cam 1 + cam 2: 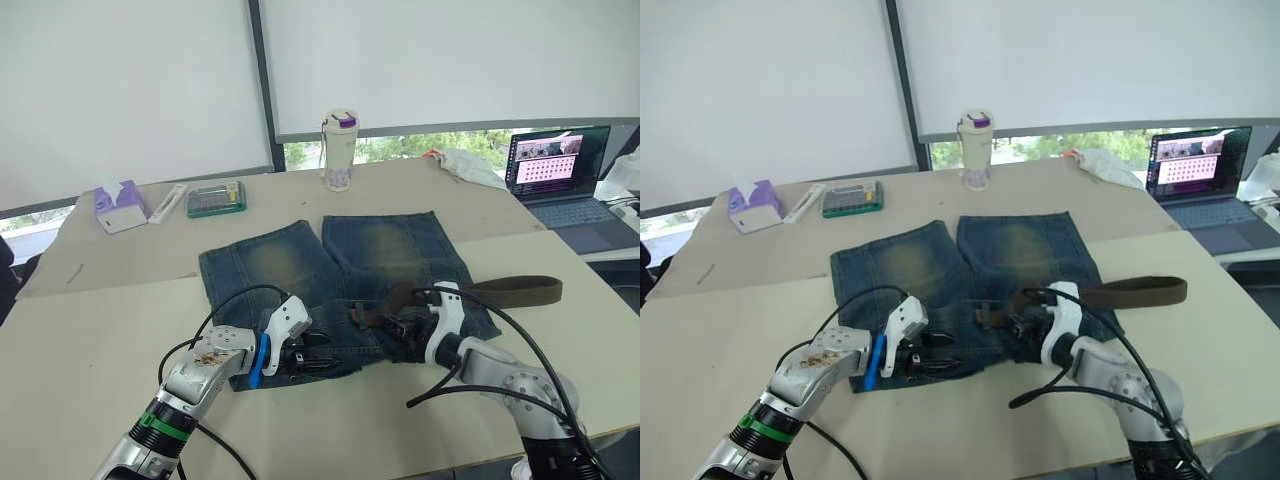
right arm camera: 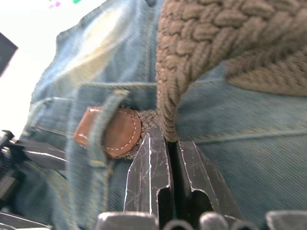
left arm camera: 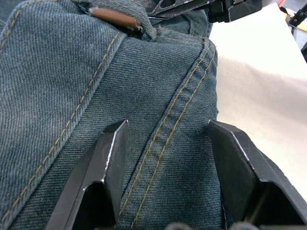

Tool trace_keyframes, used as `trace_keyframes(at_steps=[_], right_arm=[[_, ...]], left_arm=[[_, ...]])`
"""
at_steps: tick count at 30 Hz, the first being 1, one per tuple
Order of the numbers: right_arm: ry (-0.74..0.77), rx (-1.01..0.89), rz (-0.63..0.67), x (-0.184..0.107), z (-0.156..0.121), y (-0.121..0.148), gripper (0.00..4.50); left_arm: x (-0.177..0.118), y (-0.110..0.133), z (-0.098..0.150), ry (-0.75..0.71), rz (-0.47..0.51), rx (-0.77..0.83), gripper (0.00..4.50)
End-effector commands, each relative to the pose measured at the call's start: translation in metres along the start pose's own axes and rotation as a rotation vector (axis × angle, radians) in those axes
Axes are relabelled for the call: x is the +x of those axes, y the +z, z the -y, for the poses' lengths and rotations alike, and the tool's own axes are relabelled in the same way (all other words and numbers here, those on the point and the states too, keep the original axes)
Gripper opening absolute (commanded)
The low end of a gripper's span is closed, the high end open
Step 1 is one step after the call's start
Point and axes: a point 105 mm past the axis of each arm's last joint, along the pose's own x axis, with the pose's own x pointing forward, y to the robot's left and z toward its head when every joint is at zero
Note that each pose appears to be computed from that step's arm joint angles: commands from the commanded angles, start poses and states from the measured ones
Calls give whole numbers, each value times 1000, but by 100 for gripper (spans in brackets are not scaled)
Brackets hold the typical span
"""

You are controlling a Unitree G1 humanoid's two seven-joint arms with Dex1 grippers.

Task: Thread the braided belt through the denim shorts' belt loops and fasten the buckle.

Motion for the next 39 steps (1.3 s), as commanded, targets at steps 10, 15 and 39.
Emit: trace_keyframes(at_steps=[10,15,39], right_arm=[[129,101,58,7,-26,5,0],[248,227,137,1,-45,14,0],[79,-326,-105,-19,-44,-11,312]], left_arm=[[-9,23,-10,58,156,-263,279],[-14,37,-10,26,227,-436,279],[0,46,-14,14,311,-654,0]])
